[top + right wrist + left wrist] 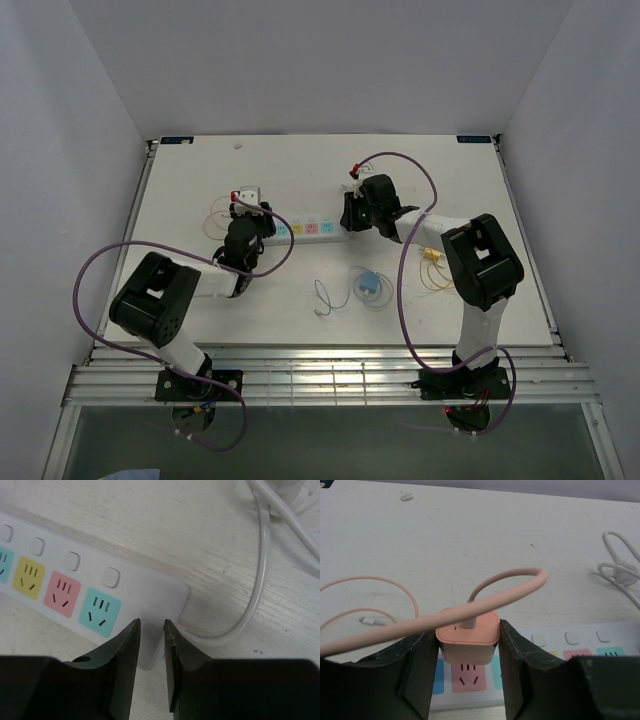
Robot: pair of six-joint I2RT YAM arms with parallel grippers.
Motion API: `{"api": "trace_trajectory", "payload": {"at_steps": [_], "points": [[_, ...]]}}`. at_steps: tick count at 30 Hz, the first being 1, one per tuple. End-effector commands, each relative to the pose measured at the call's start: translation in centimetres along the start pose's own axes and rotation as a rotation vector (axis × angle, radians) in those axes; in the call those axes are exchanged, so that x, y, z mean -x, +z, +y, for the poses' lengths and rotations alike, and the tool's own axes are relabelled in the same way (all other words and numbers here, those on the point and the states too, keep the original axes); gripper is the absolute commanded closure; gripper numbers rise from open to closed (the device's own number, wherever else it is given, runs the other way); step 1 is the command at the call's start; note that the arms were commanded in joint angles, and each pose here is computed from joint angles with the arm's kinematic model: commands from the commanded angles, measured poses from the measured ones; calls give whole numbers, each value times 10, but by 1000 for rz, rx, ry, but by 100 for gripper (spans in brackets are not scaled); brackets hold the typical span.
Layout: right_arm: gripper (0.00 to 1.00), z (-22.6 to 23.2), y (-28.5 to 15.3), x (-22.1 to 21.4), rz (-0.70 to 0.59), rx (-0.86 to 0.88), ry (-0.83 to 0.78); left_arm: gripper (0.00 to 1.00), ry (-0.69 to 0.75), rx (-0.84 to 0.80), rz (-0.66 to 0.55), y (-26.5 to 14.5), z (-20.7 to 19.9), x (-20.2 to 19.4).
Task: Insert the plug
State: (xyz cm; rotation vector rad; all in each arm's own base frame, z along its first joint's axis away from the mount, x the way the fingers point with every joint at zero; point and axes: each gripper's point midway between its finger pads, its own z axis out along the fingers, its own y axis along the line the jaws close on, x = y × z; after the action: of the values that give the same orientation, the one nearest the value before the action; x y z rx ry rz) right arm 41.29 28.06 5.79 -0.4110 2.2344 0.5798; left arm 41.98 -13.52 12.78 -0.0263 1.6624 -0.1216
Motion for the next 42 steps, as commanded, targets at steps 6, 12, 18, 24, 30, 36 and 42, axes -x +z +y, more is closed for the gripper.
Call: {"api": "trace_trajectory", "payload": {"at_steps": [6, 12, 18, 24, 30, 36, 42], "points": [[69, -1, 0, -16, 36, 9, 17, 100, -37, 7, -24, -1, -1, 1], [69, -3, 0, -17, 36, 5, 19, 100, -46, 10, -9, 0, -2, -6], [69, -2, -1, -18, 38, 12, 21, 100, -47, 12, 6, -1, -2, -13], [69, -1, -2, -16, 34, 15, 21, 100, -47, 22, 10, 0, -1, -17], [69, 1, -4, -16, 31, 23, 20, 100, -41, 18, 14, 3, -3, -20], [70, 1, -6, -13, 25, 25, 19, 100, -37, 27, 21, 2, -1, -25], [70, 0, -6, -16, 31, 24, 22, 100, -17, 46, 18, 4, 3, -24]]}}
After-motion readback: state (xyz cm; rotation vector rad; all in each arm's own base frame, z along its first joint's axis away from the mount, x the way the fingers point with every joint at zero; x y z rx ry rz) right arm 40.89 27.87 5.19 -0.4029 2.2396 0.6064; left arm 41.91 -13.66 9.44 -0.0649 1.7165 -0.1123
